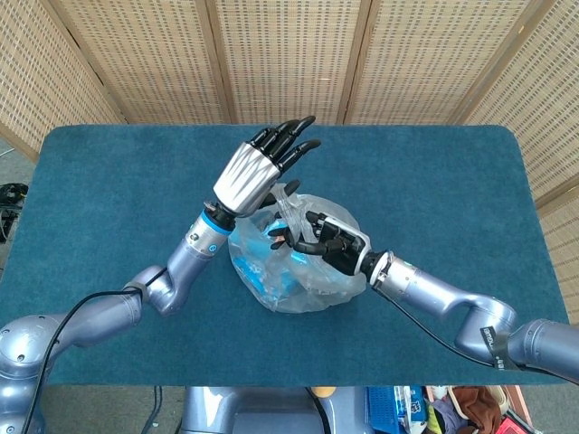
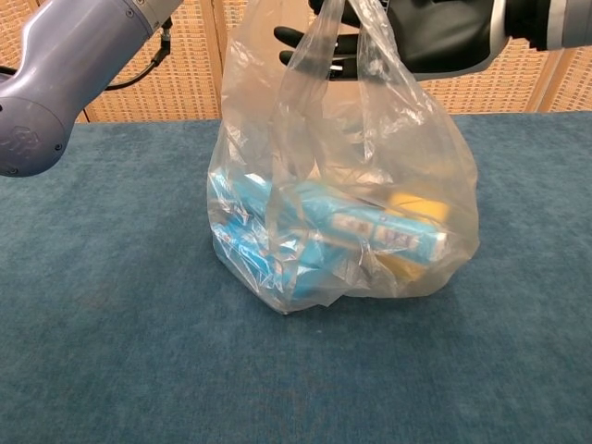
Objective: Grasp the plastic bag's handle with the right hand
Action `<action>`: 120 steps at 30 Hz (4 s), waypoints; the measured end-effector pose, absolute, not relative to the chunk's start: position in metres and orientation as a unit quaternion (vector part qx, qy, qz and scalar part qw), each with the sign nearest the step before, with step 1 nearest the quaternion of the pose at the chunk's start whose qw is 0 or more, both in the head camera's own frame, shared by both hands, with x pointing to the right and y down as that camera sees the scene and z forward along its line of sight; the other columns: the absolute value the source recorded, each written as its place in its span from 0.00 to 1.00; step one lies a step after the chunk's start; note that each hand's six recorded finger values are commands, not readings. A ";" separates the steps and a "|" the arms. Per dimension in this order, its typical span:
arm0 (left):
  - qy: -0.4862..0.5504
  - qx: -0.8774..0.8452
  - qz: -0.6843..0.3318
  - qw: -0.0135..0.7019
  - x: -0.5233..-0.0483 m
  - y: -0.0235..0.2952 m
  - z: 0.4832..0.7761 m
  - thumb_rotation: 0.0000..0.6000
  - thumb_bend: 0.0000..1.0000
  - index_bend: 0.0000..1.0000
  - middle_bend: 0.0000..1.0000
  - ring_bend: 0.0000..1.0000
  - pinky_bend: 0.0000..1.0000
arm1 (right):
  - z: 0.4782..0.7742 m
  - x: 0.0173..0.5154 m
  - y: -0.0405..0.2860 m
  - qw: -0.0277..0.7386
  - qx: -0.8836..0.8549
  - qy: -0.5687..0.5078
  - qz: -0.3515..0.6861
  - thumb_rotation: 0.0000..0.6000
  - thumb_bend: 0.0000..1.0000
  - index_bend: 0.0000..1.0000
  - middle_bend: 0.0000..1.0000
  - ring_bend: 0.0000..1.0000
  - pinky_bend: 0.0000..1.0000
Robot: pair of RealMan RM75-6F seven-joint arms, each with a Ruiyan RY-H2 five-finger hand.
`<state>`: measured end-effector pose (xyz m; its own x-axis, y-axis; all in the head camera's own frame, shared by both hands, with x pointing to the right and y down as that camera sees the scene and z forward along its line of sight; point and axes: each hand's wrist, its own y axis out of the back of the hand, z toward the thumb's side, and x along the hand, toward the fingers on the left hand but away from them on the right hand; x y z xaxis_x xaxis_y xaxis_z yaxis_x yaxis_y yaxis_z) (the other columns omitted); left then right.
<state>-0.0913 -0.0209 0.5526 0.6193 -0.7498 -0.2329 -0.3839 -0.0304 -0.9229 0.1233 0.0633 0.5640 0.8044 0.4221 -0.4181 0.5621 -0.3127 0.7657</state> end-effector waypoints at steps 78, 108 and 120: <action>0.432 -0.745 -0.291 0.417 -0.340 -0.029 0.529 1.00 0.01 0.00 0.00 0.00 0.15 | 0.532 0.129 0.052 0.450 0.812 0.353 -0.118 1.00 0.39 0.41 0.80 0.60 0.51; 0.503 -0.632 -0.397 0.436 -0.466 0.044 0.519 1.00 0.06 0.00 0.00 0.00 0.07 | 0.509 0.140 0.054 0.404 0.835 0.353 -0.120 1.00 0.88 0.64 0.84 0.68 0.58; 0.497 -0.605 -0.524 0.335 -0.508 0.106 0.543 1.00 0.06 0.00 0.00 0.00 0.00 | 0.519 0.149 0.054 0.367 0.846 0.357 -0.147 1.00 1.00 0.71 0.88 0.70 0.58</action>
<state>-0.5077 0.1059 0.5427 -0.0427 -0.9530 0.2998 -0.2505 -0.2803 -0.9267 0.1490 0.0545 0.5186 0.7021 0.4957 -0.5112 0.7119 -0.4760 0.5163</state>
